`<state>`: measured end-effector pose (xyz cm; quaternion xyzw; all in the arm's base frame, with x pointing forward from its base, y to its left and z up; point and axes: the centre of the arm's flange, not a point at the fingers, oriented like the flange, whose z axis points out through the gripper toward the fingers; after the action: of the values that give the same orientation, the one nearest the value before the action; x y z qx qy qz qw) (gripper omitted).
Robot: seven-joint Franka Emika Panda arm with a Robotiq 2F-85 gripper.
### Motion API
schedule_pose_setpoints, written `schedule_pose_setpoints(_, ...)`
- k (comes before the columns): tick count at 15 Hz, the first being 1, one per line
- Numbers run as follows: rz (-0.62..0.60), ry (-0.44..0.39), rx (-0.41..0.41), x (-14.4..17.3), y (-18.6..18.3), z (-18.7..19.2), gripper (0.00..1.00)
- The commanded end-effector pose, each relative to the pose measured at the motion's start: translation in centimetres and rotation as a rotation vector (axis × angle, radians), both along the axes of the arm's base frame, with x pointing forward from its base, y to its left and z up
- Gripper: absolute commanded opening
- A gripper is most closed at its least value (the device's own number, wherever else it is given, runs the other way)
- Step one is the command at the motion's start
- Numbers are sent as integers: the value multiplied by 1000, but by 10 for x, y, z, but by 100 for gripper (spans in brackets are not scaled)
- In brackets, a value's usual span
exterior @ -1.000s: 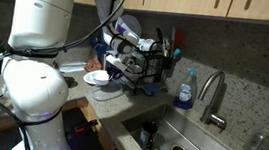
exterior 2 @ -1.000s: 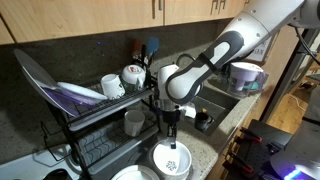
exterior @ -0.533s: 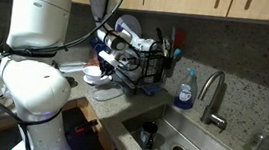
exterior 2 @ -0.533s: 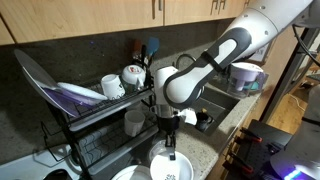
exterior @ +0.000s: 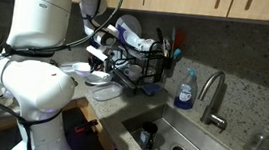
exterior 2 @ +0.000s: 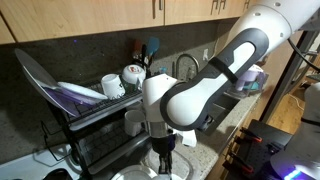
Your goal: Remove the white bowl from the countertop and put it on the plate then remove the other white bowl from the transparent bowl and put it on top of the one on the plate
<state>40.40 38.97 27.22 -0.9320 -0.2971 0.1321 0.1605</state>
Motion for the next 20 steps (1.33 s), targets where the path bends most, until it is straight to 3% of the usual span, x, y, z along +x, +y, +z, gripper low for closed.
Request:
schedule_pose_setpoints(1,-45,-36,-15,13,35,6,3)
schedule_pose_setpoints(10,-229,-82,15,65,46,11,2)
schedule_pose_setpoints(20,-294,-49,-55,104,35,-40,2)
